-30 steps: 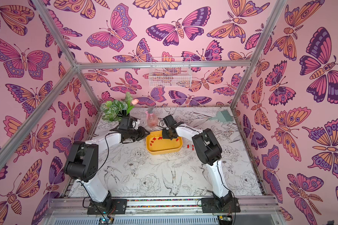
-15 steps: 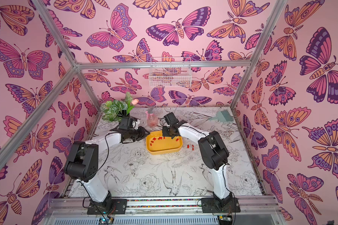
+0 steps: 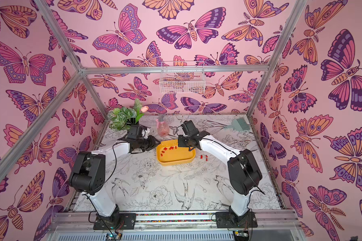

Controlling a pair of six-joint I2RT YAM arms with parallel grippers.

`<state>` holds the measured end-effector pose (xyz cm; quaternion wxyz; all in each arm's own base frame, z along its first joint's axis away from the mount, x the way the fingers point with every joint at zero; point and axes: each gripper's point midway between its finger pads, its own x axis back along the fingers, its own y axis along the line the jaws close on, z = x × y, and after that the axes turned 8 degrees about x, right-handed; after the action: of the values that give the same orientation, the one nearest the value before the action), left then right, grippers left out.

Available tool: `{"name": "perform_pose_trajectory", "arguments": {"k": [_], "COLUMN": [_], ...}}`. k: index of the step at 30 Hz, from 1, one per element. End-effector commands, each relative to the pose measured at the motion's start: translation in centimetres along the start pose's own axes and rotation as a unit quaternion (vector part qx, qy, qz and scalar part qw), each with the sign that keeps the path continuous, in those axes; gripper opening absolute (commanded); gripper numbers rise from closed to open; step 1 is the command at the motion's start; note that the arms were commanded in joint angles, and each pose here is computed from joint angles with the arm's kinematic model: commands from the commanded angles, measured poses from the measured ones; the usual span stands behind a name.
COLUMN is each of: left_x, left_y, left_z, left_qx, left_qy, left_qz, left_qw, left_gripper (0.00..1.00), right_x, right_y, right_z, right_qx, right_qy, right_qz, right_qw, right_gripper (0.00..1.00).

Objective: Take the screw protection sleeves out of the storage box
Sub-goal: Place the screw protection sleeve at the center of the board.

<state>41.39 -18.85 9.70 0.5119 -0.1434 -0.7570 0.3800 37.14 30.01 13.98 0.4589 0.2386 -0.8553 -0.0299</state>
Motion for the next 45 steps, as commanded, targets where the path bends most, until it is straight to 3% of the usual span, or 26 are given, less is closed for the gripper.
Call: {"name": "perform_pose_trajectory", "arguments": {"k": [1,14,25,45], "left_x": [-0.4,-0.5,-0.5,-0.7], "left_y": [0.6,0.7,0.7,0.7], "left_z": [0.8,0.7,0.8,0.9], "left_qx": [0.002,0.003,0.004,0.004], "left_qy": [0.015,0.017,0.018,0.022], "left_qz": [-0.014,-0.013,-0.014,-0.012], "left_qw": [1.000,1.000,1.000,1.000], "left_gripper": [0.38,0.38,0.38,0.38], "right_x": [1.1,2.8,2.0,-1.9], "right_y": [-2.2,-9.5,-13.7,-16.7], "right_z": [0.9,3.1,5.7,9.6], "right_qx": [-0.010,-0.078,-0.090,-0.090], "right_qy": [0.007,0.016,0.053,0.120], "right_qz": [0.023,0.032,0.070,0.096], "right_qw": [1.000,0.996,0.992,0.984], "right_gripper": [0.06,0.05,0.05,0.05]}}
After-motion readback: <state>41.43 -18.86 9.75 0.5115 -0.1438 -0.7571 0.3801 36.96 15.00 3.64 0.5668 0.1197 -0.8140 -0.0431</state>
